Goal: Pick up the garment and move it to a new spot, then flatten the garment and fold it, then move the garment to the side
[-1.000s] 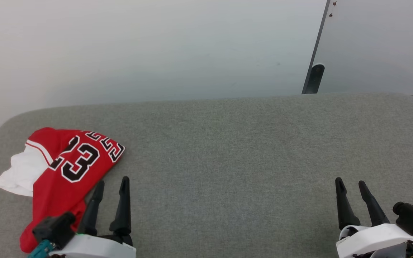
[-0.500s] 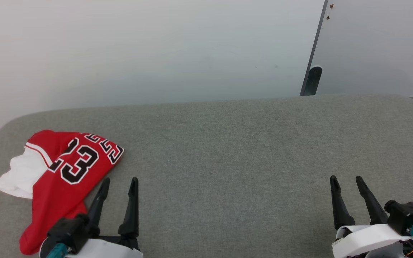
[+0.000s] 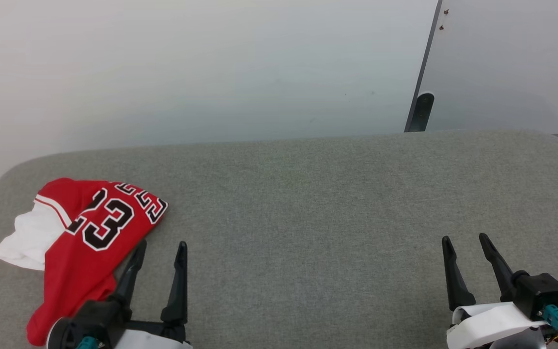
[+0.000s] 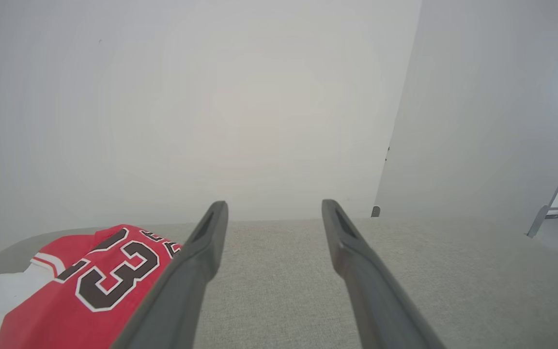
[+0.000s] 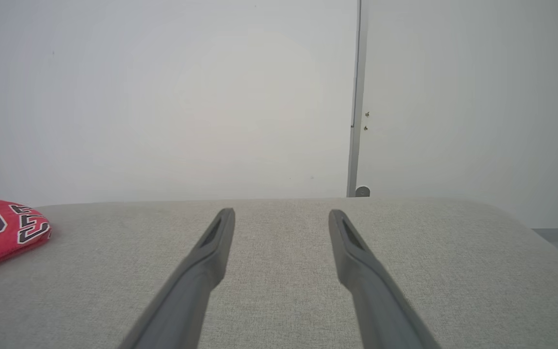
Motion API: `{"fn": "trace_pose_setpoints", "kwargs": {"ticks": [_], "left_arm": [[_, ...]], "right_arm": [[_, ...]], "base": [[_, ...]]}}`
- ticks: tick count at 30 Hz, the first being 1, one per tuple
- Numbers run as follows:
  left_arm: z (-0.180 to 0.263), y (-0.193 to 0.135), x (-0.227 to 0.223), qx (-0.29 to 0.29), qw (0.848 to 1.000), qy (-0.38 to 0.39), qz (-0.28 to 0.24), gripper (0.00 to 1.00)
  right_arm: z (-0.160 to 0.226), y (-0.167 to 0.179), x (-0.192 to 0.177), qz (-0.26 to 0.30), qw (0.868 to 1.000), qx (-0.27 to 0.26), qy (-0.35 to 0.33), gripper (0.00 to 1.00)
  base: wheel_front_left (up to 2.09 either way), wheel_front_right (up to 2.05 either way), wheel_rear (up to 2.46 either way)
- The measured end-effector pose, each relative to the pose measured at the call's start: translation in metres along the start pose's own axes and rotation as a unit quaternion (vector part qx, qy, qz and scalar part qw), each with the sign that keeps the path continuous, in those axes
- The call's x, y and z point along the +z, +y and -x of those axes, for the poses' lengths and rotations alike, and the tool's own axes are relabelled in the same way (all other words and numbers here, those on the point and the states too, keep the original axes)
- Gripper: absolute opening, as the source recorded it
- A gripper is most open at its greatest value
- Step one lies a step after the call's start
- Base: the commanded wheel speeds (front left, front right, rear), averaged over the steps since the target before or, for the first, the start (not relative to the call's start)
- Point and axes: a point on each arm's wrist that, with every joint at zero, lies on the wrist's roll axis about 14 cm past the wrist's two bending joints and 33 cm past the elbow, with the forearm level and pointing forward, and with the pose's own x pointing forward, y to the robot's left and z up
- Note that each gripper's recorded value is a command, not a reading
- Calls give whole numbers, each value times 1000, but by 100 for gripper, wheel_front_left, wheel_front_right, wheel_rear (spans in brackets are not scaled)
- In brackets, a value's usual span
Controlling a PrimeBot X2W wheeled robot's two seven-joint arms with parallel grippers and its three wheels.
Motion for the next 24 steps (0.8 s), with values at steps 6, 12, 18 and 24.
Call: {"fn": "trace_pose_setpoints", "kwargs": {"ticks": [6, 12, 18, 24], "left_arm": [[1, -2, 5, -7, 1000, -9, -24, 100], [4, -3, 8, -10, 999, -16, -41, 100], [10, -1, 6, -11, 999, -13, -52, 100], [19, 11, 9, 6, 998, -15, -68, 100]], "right_arm": [[0, 4, 3, 24, 1000, 9, -6, 100], [1, 10, 3, 47, 999, 22, -8, 100], [-1, 21, 3, 68, 997, 41, -12, 100], [-5, 40, 2, 86, 994, 73, -15, 100]], "base": [[0, 0, 0], [0, 0, 0], [0, 0, 0], [0, 0, 0]]}}
